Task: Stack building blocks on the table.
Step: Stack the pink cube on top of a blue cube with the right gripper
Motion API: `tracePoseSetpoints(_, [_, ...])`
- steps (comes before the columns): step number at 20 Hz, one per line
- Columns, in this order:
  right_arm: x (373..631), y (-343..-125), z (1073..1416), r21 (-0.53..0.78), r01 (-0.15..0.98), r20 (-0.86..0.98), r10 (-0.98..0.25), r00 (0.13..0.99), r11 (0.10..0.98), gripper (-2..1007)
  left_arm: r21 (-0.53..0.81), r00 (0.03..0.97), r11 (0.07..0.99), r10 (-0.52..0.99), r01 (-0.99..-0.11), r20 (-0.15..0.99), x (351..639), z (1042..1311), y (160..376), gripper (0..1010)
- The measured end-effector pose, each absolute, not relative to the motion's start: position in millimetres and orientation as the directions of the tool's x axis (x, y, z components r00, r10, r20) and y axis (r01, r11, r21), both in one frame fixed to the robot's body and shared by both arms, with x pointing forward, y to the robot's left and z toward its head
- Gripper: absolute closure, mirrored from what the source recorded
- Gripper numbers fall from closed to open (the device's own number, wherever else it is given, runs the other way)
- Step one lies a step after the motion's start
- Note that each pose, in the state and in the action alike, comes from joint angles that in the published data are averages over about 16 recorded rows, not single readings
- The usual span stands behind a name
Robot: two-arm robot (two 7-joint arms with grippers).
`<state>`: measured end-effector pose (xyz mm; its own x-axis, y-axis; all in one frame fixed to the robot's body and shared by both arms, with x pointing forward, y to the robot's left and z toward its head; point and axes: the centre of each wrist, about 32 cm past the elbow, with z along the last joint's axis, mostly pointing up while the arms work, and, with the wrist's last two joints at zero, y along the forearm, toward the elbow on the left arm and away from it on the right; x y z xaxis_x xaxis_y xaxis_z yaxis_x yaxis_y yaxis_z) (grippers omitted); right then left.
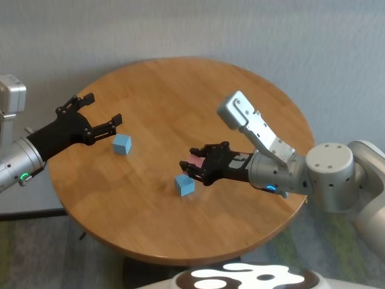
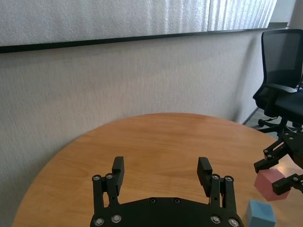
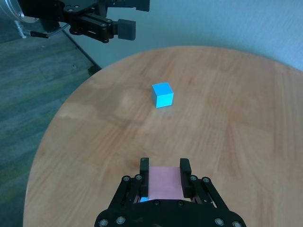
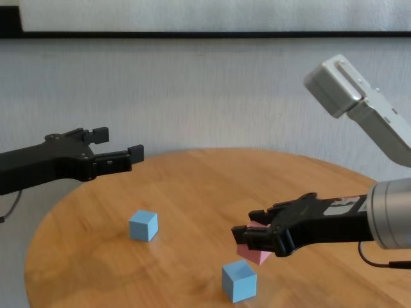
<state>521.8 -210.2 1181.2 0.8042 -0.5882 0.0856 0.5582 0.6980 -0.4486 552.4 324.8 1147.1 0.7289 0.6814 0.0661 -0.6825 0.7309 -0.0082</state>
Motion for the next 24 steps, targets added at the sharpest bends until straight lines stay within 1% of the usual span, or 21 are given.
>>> tracePoseSetpoints(8, [521.6,-200.3,1178.5,-0.472,0.539,0.078,-0.577,0.813,0.697,653,-0.008,0.729,0.731,0.681,-0.682,0.066,552.4,1147.1,324.8,10])
tracePoseSetpoints(24, [526.2,-194.4,1172.9,-0.484,0.526,0.066,-0.570,0.819,0.699,653,-0.008,0.729,0.731,0.681,-0.683,0.066,552.4,1147.2,324.8,10])
